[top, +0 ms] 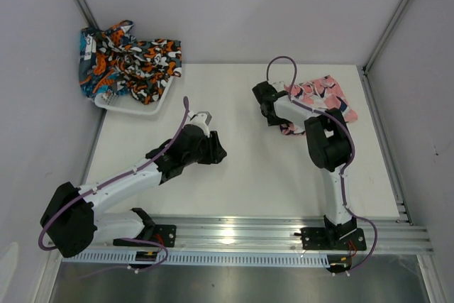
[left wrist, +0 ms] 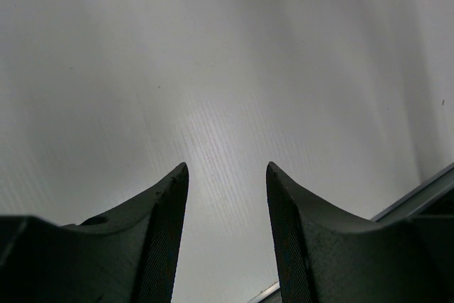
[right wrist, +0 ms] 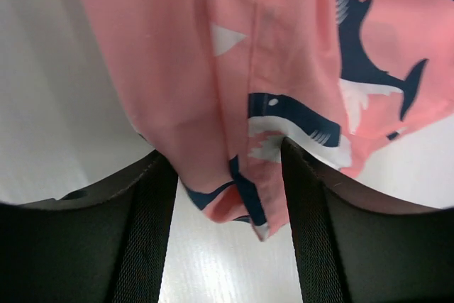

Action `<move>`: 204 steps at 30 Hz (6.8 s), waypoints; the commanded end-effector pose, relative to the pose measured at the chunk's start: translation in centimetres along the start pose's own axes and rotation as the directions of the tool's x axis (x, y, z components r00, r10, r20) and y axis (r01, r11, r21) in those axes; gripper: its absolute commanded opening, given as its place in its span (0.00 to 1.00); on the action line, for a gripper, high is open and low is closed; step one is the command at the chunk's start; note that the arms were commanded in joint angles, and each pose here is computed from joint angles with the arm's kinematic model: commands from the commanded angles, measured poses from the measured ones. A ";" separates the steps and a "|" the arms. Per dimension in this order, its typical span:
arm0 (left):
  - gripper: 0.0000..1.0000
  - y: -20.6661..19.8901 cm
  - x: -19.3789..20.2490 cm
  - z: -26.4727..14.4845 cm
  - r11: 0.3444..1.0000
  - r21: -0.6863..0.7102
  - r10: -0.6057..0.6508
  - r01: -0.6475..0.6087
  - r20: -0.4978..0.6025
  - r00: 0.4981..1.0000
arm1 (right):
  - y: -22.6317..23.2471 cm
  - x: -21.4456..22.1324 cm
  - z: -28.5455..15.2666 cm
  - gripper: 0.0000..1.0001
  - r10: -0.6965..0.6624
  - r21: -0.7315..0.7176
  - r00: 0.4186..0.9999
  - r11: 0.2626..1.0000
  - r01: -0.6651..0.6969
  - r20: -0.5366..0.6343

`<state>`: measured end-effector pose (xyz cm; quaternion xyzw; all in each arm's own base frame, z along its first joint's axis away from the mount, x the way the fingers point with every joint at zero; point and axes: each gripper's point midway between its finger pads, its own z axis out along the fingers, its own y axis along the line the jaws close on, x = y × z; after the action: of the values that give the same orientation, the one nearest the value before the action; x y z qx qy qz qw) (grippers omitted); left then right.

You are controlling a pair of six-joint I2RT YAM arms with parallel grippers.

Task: Fold and stack the shorts
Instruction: Neatly place the folded shorts to the corner, then grab the shorts from the pile, then move the shorts to the center of the board

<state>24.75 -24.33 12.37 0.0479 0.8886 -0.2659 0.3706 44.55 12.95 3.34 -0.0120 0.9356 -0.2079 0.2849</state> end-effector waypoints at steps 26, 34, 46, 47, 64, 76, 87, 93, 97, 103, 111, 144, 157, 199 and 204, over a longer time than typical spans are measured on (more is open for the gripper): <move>0.51 0.1 0.2 1.2 0.999 0.008 0.042 -0.042 -0.020 0.999 | -10.1 -3.4 8.1 0.16 -0.044 0.406 0.999 0.912 0.051 -0.026; 0.51 0.4 0.1 2.2 0.999 -0.009 0.050 -0.050 -0.047 0.998 | -11.2 -7.7 12.2 0.17 0.010 0.424 1.000 0.906 -0.002 -0.017; 0.51 0.8 0.0 1.9 0.999 -0.029 0.031 -0.032 -0.040 0.999 | -9.0 -13.4 8.9 0.82 0.057 0.249 0.983 0.963 -0.099 0.172; 0.51 1.0 0.0 1.5 0.999 -0.040 0.031 -0.033 -0.043 0.999 | -8.6 -15.2 7.0 0.83 0.092 0.145 0.971 0.981 -0.126 0.220; 0.99 12.1 -19.4 -9.0 0.909 -0.250 -0.187 0.335 0.474 0.860 | -6.8 -13.0 -13.2 0.92 0.434 -0.545 0.814 0.819 -0.179 0.386; 0.99 24.4 -30.5 -12.7 0.717 -0.191 -0.300 0.670 0.783 0.544 | -3.8 -8.3 -16.4 0.96 0.480 -0.664 0.796 0.735 -0.136 0.368; 0.99 35.2 -35.4 -3.4 0.548 -0.332 -0.308 0.767 0.773 0.555 | -3.6 -8.2 -15.7 0.96 0.479 -0.669 0.807 0.729 -0.147 0.345; 0.99 38.7 -37.4 -1.5 0.532 -0.351 -0.262 0.770 0.797 0.544 | -3.3 -8.1 -15.8 0.96 0.485 -0.681 0.807 0.718 -0.146 0.338; 0.63 40.4 -37.9 1.4 0.577 -0.299 -0.310 0.760 0.781 0.542 | -3.4 -7.7 -15.8 0.96 0.488 -0.683 0.807 0.715 -0.152 0.331; 0.00 36.8 -42.0 -0.7 0.693 -0.199 -0.284 0.693 0.808 0.516 | -3.9 -7.5 -16.0 0.96 0.492 -0.675 0.802 0.721 -0.156 0.340; 0.00 15.5 -52.3 -18.1 0.943 0.076 -0.188 0.324 0.925 0.331 | -4.1 -7.7 -17.0 0.95 0.522 -0.706 0.781 0.692 -0.153 0.342; 0.00 -28.0 -39.0 -15.3 0.623 0.780 -0.559 -0.055 0.493 0.667 | -21.4 -3.4 -22.4 0.93 0.775 -0.607 0.548 0.608 -0.511 0.315; 0.00 -36.4 -39.2 -12.3 0.352 0.930 -0.616 -0.106 0.315 0.722 | -24.8 -2.5 -21.2 0.92 0.833 -0.607 0.473 0.541 -0.582 0.288; 0.99 7.4 -9.1 -12.8 0.921 -0.382 0.034 0.070 0.257 0.966 | 0.0 4.9 -14.1 0.75 0.443 -0.759 0.885 0.524 -0.386 -0.144; 0.99 8.4 -7.8 -12.7 0.898 -0.439 0.072 0.034 0.224 0.972 | 1.0 3.1 -12.7 0.65 0.492 -0.742 0.852 0.500 -0.447 -0.181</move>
<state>24.51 -11.16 21.11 -0.0608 0.8838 -0.0927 0.4545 32.03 16.97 8.07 0.1019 0.9188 0.2586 0.2803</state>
